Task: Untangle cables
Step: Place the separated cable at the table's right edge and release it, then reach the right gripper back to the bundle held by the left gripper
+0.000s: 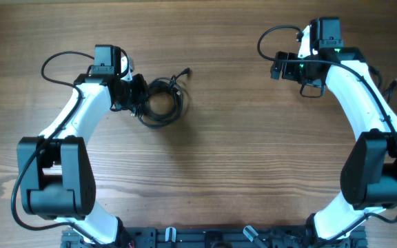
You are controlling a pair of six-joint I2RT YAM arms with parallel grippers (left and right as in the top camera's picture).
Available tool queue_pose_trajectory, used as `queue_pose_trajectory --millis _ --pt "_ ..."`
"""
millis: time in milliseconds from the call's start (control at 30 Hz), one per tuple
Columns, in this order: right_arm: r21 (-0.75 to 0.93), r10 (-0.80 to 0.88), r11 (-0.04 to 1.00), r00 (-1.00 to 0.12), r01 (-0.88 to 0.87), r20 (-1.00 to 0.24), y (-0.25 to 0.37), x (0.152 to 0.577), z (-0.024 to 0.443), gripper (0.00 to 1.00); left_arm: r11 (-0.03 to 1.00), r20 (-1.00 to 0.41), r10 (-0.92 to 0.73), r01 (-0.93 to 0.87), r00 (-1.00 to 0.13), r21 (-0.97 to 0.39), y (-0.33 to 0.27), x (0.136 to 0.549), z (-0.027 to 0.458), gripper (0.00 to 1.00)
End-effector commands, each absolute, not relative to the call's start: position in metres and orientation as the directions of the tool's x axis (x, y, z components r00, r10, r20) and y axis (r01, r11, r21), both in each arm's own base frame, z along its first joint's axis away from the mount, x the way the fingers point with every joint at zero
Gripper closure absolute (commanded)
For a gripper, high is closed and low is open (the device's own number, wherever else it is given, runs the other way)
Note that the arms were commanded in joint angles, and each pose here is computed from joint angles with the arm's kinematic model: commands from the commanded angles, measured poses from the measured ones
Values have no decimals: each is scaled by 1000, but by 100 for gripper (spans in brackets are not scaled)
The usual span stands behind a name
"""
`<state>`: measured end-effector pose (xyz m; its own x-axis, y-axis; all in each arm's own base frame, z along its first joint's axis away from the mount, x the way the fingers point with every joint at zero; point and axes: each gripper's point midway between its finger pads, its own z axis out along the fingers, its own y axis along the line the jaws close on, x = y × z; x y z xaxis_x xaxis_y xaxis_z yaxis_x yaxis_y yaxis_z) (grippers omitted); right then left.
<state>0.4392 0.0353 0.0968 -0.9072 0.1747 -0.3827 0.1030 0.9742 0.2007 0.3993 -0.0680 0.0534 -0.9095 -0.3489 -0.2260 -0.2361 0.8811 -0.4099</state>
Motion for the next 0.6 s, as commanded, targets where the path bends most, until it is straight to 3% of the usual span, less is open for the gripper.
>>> queue_pose_trajectory --millis 0,567 --pt "218 183 970 -904 103 -386 37 445 97 0 883 -228 -355 -246 -907 -400 -66 399 51 83" --pt "219 183 970 -904 104 -385 37 445 97 1 883 -223 -355 -248 -908 -399 -66 398 50 79"
